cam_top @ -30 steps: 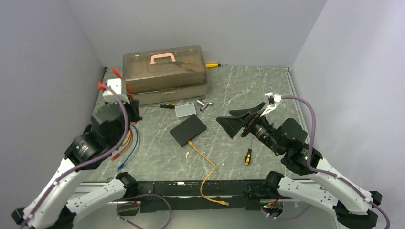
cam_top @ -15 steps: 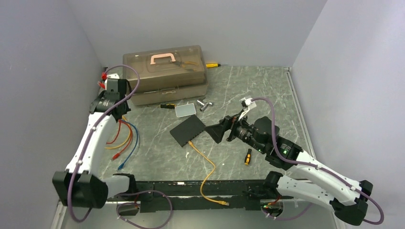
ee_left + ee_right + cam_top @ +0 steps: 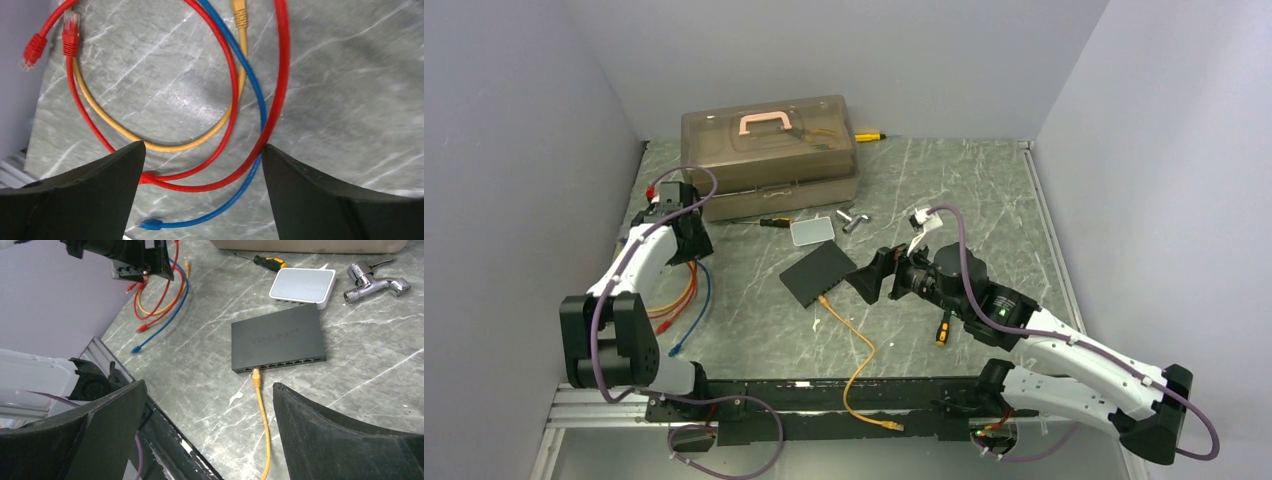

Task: Pull the plug from the switch port
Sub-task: Place the connector at the corner of the board.

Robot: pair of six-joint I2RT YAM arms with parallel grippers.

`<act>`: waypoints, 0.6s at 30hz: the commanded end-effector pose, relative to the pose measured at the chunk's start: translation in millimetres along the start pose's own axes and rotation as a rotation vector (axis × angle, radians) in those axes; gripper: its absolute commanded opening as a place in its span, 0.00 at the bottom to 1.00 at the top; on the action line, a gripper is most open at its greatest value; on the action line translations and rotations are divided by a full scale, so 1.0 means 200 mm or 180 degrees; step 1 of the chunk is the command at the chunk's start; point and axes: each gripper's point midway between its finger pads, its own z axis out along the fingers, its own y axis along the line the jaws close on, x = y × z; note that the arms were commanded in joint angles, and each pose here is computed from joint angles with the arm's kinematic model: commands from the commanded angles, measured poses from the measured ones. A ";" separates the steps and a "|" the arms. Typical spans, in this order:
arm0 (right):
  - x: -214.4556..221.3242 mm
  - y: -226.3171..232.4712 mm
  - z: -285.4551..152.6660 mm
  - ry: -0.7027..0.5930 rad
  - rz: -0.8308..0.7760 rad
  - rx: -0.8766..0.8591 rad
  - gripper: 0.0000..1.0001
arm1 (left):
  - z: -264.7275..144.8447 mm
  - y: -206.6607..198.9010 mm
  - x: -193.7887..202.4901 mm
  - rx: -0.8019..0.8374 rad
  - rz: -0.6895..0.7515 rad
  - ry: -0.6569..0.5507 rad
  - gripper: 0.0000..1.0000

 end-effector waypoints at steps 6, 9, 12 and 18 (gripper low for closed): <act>-0.04 -0.01 0.03 -0.0030 -0.0142 0.0077 0.99 | -0.51 -0.06 -0.31 0.0780 -0.0529 -0.1050 1.00; -0.03 -0.05 0.04 -0.0036 -0.0143 0.0179 0.99 | -0.80 -0.19 -0.29 0.1268 -0.0437 -0.1458 0.99; -0.02 -0.08 0.06 -0.0065 -0.0105 0.0281 1.00 | -1.02 -0.39 -0.16 0.2035 -0.0285 -0.1692 0.99; 0.07 -0.18 0.15 -0.0035 0.0096 0.0389 0.99 | -1.07 -0.80 0.19 0.3423 0.0054 -0.1569 0.98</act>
